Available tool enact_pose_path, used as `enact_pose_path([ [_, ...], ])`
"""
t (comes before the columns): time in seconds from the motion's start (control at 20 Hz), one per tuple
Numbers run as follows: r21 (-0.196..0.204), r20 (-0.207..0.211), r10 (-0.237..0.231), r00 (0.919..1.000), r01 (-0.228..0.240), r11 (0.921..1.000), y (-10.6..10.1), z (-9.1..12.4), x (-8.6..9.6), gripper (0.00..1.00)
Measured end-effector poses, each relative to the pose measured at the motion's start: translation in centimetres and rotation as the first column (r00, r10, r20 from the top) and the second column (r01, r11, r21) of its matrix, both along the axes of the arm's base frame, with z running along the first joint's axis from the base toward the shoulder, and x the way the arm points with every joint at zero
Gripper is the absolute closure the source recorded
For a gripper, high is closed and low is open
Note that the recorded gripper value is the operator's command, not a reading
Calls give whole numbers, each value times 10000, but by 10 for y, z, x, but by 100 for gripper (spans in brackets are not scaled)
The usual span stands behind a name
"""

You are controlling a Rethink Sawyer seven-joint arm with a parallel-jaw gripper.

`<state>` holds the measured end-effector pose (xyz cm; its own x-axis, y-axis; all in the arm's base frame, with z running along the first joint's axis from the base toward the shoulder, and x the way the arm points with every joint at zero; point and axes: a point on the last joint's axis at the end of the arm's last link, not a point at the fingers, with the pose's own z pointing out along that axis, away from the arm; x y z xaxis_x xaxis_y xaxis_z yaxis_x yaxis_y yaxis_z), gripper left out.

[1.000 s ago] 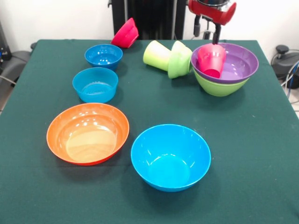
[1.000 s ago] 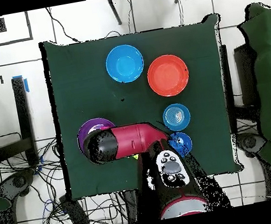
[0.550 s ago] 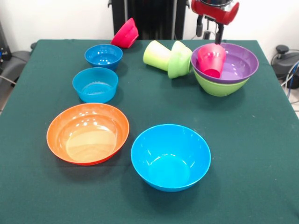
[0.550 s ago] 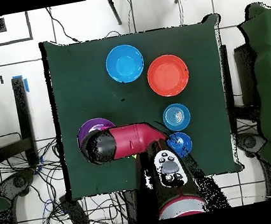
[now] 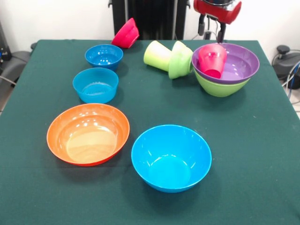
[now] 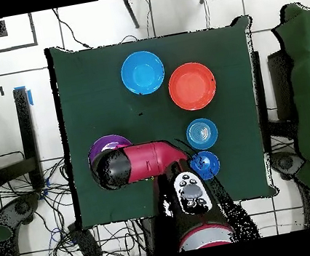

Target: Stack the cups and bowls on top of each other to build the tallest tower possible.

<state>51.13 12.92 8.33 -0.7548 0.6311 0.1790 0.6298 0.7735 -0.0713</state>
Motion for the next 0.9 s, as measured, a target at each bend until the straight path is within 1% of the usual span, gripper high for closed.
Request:
enact_pose_path([
  [0.15,-11,-88,-19,10000,19,10000,-3,0,-1,0],
  [0.35,-69,-90,44,9999,-45,10000,-8,-1,-2,0],
  [0.9,-265,-97,553,9984,-555,9981,-11,-5,-10,0],
])
